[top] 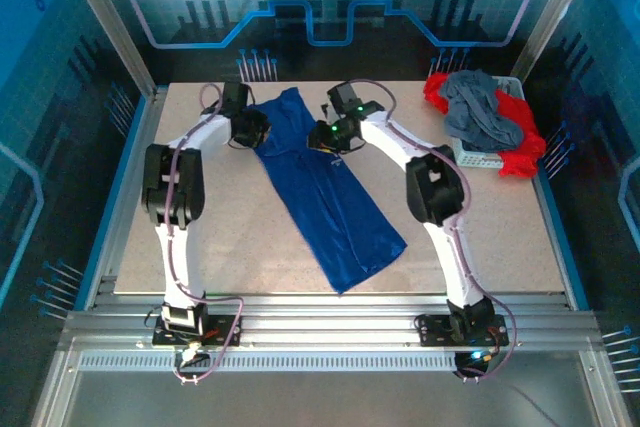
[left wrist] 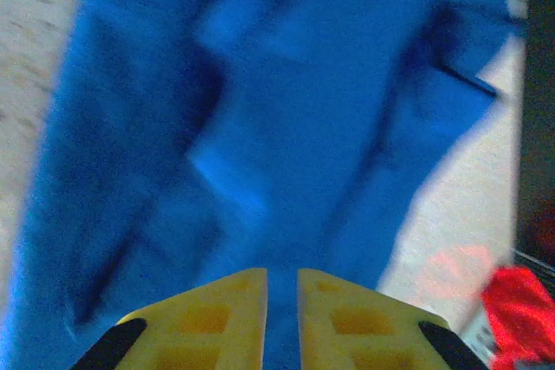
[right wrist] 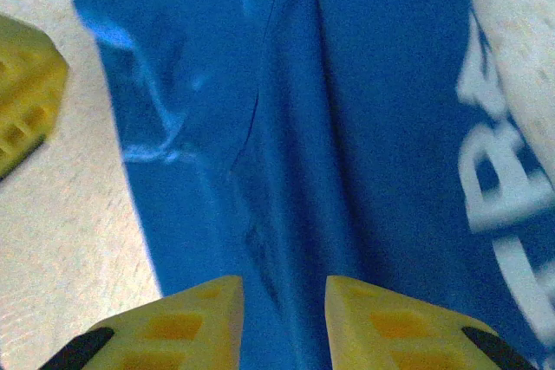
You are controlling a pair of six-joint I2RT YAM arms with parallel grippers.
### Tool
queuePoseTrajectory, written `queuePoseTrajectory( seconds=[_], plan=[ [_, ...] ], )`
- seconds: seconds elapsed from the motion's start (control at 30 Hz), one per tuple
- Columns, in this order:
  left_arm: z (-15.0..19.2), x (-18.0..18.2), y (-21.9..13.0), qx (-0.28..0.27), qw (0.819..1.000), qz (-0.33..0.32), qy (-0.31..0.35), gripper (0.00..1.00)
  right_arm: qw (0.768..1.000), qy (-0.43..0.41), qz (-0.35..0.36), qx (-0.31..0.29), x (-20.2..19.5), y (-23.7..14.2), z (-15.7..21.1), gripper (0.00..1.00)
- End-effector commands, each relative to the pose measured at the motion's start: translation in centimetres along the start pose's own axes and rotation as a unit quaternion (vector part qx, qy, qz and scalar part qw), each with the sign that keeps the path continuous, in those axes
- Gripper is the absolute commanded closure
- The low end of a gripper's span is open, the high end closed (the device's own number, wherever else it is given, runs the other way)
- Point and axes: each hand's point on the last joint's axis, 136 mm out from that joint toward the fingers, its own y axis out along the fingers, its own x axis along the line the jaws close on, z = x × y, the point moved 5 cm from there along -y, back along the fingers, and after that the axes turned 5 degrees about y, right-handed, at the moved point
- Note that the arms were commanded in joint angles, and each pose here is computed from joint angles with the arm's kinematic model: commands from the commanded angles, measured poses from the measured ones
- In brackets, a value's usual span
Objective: Fold and stack the t-shirts
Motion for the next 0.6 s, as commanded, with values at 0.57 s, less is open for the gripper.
queuePoseTrajectory(
  seconds=[0.57],
  plan=[
    [4.0,-4.3,13.7,0.111,0.992,0.056,0.007,0.84,0.964,0.249,0.098,0.000,-11.0,0.1,-0.6,0.70]
  ],
)
